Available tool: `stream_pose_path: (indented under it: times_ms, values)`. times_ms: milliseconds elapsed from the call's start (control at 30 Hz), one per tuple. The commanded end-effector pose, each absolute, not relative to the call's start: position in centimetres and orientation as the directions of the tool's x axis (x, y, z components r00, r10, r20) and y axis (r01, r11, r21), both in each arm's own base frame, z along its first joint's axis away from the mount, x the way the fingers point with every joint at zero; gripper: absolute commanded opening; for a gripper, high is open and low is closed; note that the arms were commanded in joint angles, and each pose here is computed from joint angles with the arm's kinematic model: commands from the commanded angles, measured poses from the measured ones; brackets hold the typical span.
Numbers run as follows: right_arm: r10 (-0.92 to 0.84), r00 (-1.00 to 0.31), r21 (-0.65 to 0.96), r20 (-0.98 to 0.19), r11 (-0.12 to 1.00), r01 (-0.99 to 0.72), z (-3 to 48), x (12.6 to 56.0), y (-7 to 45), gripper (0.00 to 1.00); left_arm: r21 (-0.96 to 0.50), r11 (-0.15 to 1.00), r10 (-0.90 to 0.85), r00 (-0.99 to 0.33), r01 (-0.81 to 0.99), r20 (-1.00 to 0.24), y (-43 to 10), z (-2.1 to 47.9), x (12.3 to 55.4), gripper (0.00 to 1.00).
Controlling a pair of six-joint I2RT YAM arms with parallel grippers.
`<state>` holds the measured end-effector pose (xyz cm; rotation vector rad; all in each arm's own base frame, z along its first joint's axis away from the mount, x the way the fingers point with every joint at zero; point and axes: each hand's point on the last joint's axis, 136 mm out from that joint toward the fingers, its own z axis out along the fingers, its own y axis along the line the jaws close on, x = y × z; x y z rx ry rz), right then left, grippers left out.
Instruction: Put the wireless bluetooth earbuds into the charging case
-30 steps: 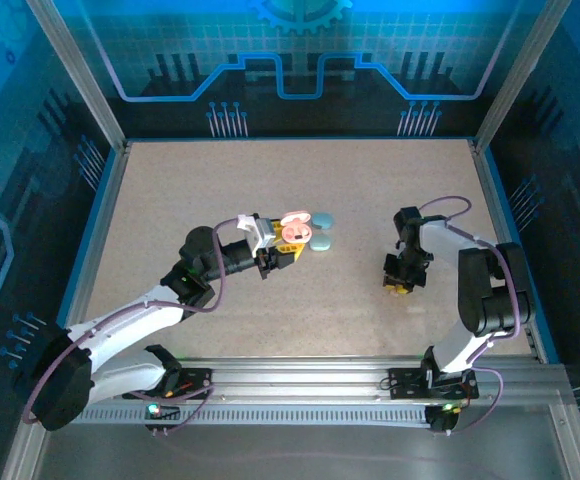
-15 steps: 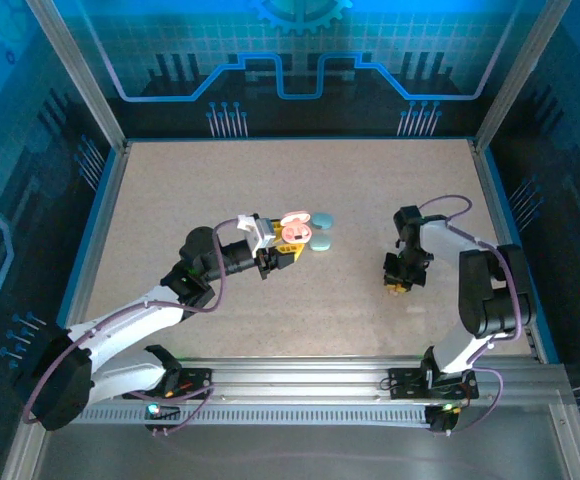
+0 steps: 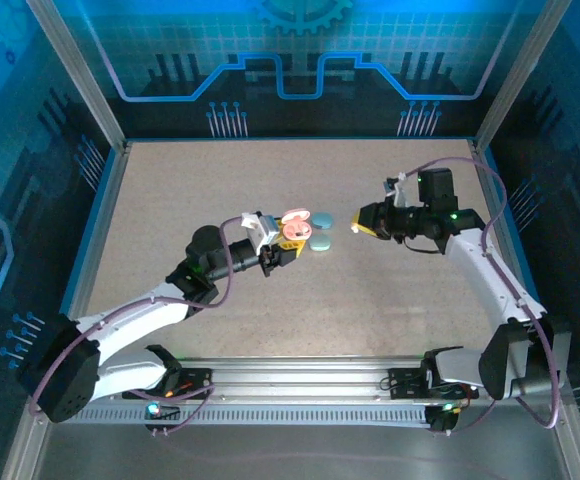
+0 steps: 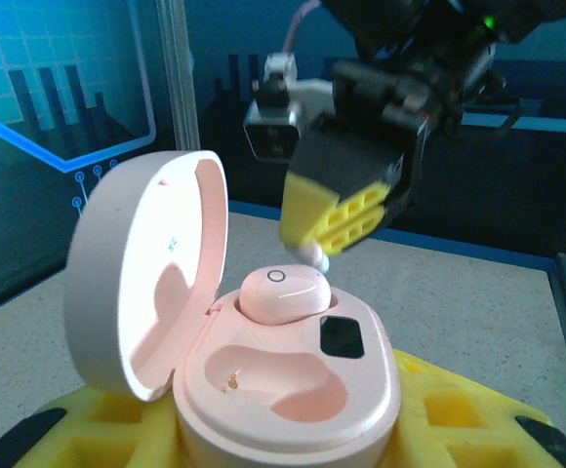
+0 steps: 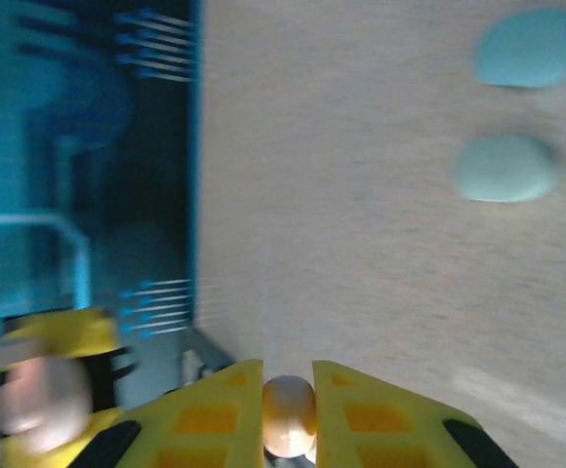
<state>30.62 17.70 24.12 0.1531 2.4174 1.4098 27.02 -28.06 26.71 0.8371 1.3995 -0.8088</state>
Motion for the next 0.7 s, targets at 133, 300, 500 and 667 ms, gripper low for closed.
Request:
stream_pose_path:
  times_ms: [133, 300, 500, 667]
  values:
    - [0.134, -0.956, 0.945, -0.262, 0.236, -0.226, 31.4, 28.5, 21.1, 0.17, 0.038, 0.512, -0.027, 0.061, 0.858, -0.998, -28.7, 28.4, 27.8, 0.32]
    - [0.102, -0.954, 0.948, -0.282, 0.185, -0.260, 32.9, 28.0, 22.0, 0.18, 0.052, 0.531, -0.027, 0.079, 0.846, -0.997, -29.0, 28.4, 28.2, 0.32]
    - [0.065, -0.952, 0.950, -0.299, 0.117, -0.290, 34.7, 27.4, 23.3, 0.19, 0.080, 0.561, -0.026, 0.115, 0.824, -0.993, -29.3, 28.9, 28.6, 0.32]
    - [0.060, -0.948, 0.944, -0.313, 0.129, -0.304, 35.0, 27.3, 23.7, 0.19, 0.101, 0.571, -0.029, 0.143, 0.815, -0.989, -29.4, 29.3, 28.5, 0.32]
